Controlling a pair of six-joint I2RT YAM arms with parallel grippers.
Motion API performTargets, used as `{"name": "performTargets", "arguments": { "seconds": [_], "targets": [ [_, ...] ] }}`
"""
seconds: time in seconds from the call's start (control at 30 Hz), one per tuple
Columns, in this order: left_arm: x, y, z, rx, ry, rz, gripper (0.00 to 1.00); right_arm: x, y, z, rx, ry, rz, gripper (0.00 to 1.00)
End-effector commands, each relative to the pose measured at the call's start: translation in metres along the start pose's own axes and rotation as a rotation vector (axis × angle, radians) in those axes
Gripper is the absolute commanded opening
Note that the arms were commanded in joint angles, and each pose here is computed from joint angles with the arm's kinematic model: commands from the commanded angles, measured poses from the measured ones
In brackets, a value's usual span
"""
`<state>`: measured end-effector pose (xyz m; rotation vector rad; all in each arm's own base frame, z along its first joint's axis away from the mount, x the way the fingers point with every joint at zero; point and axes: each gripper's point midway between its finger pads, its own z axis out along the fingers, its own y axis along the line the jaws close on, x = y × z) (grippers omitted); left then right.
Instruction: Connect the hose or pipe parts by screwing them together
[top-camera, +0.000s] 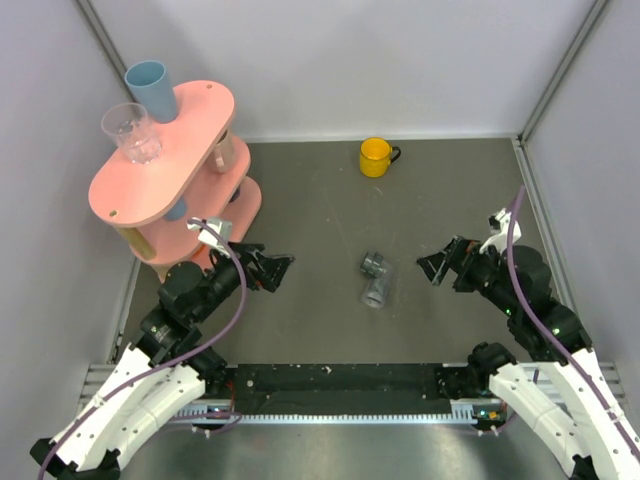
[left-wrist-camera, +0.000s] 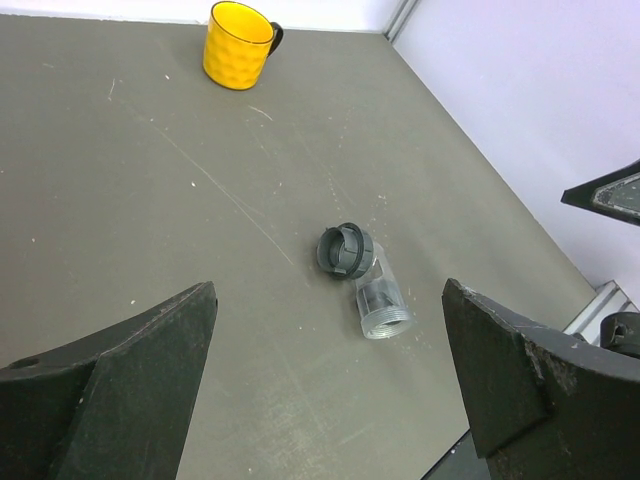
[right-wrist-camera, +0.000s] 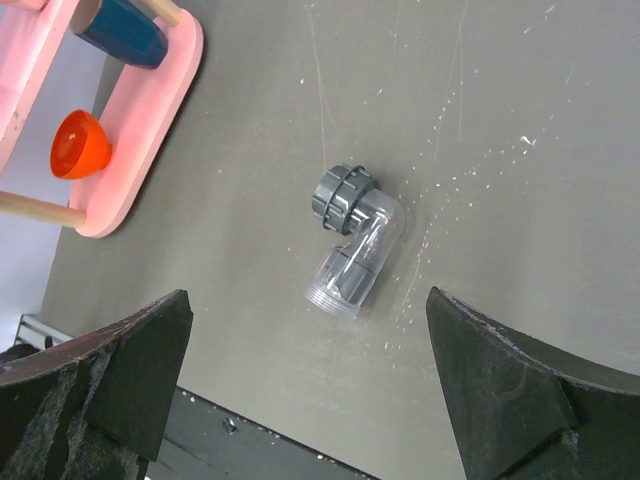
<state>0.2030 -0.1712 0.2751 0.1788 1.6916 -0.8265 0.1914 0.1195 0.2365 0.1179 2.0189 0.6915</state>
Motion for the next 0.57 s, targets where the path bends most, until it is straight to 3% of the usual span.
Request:
{"name": "performTargets", "arguments": {
  "seconds": [0.0, 0.53],
  "targets": [
    [-0.0160, -0.0092, -0.0004, 0.038, -0.065, 0.003, 0.99, -0.0137, 0.0070, -0.0075, -0.020, -0.052, -0.001, 0.99],
    [-0.0213, -0.0139, -0.0020, 0.054, -0.071, 0.008, 0.99, -0.0196, 0.0129, -0.0141, -0.041, -0.069, -0.010, 0.99]
  ]
}}
